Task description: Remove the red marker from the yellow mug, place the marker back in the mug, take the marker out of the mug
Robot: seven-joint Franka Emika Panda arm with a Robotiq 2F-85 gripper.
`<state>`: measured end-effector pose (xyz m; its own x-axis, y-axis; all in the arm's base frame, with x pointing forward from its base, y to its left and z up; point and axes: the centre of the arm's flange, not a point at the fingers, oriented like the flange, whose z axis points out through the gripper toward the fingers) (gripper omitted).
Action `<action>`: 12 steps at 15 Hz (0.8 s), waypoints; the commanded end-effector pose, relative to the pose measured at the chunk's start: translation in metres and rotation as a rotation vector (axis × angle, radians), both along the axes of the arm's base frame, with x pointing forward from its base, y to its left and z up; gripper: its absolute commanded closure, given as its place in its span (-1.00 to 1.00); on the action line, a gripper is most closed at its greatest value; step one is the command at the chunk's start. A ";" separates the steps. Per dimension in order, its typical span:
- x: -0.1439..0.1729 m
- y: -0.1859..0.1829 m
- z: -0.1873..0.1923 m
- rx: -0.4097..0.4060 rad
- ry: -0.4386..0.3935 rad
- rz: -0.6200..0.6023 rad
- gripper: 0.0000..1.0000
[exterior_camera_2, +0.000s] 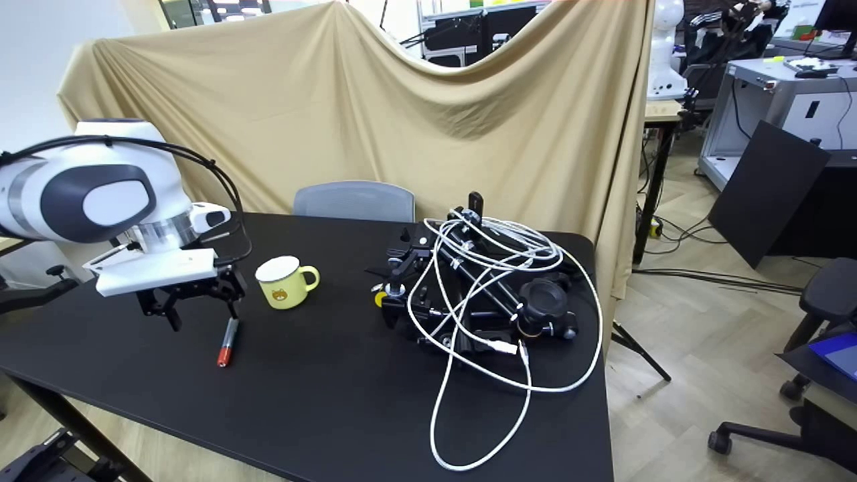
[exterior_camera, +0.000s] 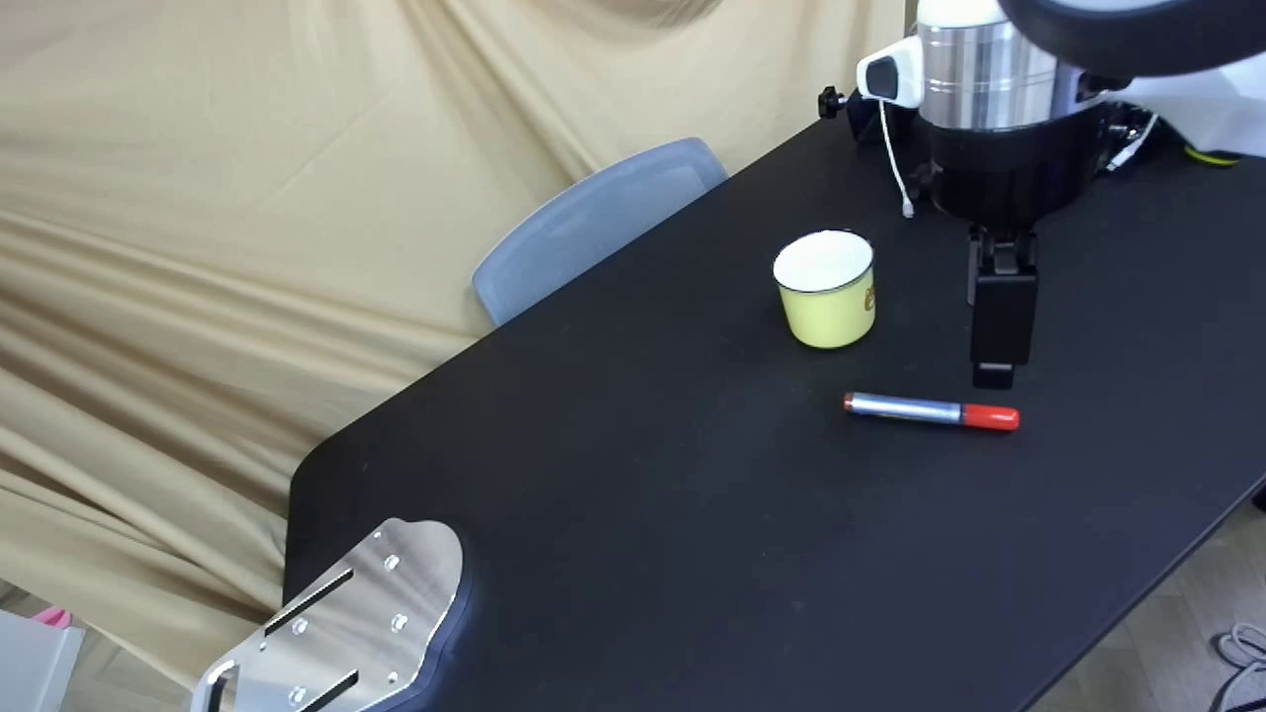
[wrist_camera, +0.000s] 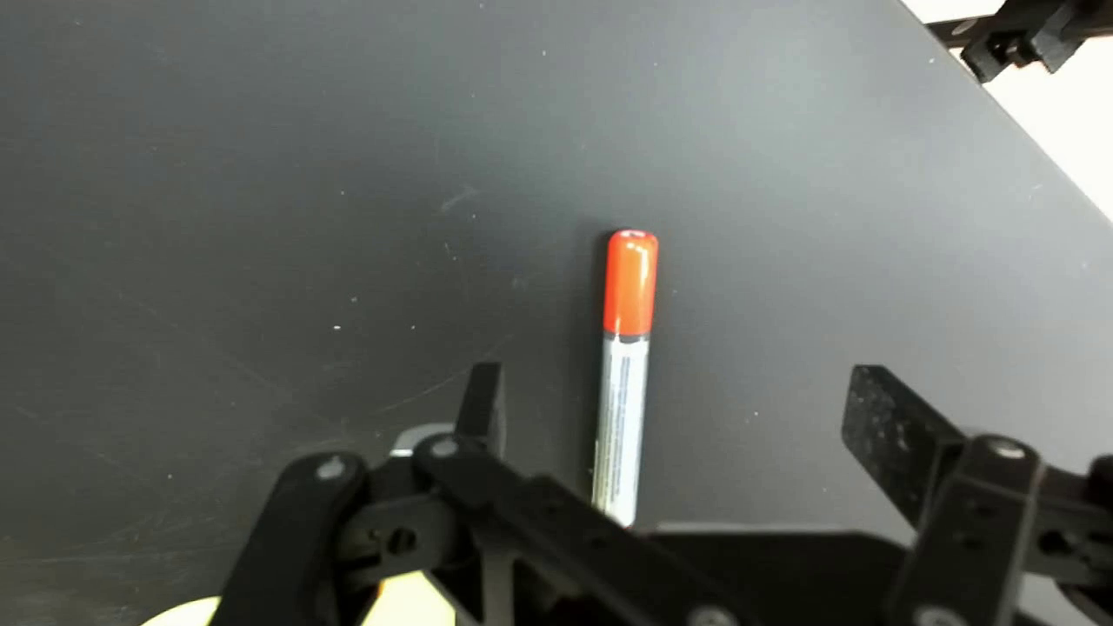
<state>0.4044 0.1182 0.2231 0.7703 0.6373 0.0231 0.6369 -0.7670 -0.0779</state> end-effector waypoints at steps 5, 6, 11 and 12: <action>-0.001 0.007 -0.022 -0.088 -0.021 0.062 -1.00; -0.001 0.008 -0.026 -0.097 -0.026 0.072 -1.00; -0.004 0.008 -0.025 -0.089 -0.022 0.083 -1.00; -0.005 0.008 -0.026 -0.088 -0.022 0.083 -1.00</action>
<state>0.3999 0.1263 0.1976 0.7148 0.6991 -0.0199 0.6992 -0.7149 0.0021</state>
